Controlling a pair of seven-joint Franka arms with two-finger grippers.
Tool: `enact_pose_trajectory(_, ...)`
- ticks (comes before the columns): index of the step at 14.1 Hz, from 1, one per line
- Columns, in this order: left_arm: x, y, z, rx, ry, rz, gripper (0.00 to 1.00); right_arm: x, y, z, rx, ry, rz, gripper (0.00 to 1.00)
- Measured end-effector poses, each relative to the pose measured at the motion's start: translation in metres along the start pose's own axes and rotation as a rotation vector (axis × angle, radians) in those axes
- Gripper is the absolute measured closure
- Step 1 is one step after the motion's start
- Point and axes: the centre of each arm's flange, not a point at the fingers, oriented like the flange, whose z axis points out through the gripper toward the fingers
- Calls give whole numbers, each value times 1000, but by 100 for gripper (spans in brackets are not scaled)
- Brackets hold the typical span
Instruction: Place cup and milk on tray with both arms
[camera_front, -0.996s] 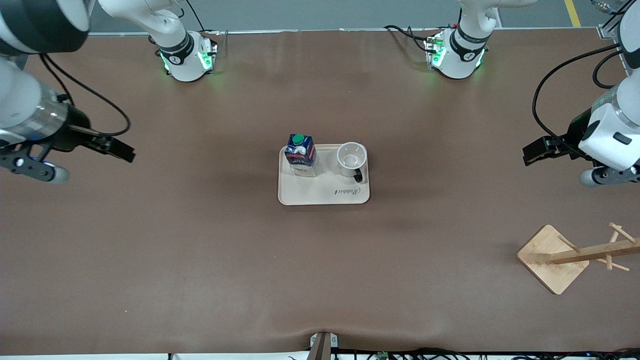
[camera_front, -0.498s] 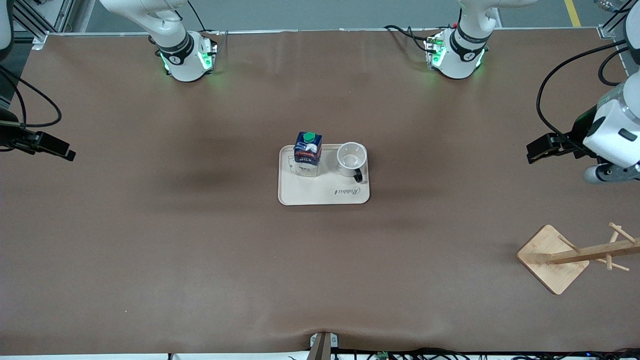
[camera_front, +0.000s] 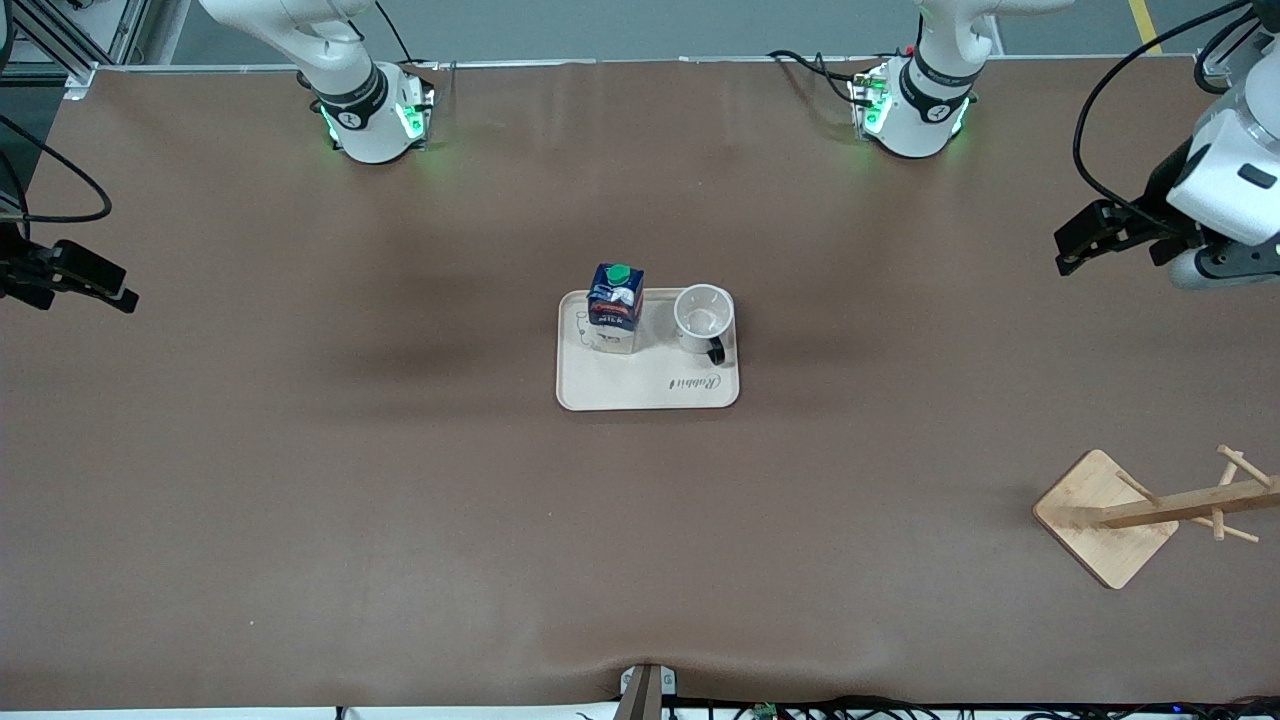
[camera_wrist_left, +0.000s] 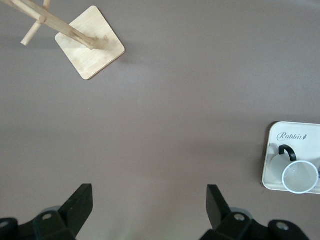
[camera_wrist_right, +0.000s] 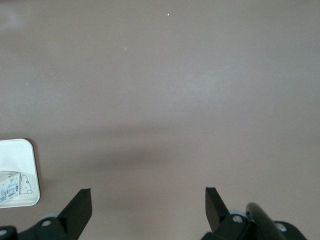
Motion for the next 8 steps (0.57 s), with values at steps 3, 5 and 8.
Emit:
enact_pose_trajectory(3, -2, 3, 4, 2, -6, 6, 0, 0, -3, 0, 0, 1, -8, 0)
enact_pose_trajectory(5, -2, 3, 5, 2, -7, 6, 0, 0, -4, 0, 0, 1, -9, 0)
enact_pose_trajectory(8, -2, 2, 5, 2, -7, 5, 0, 0, -2, -1, 0, 2, -7, 0)
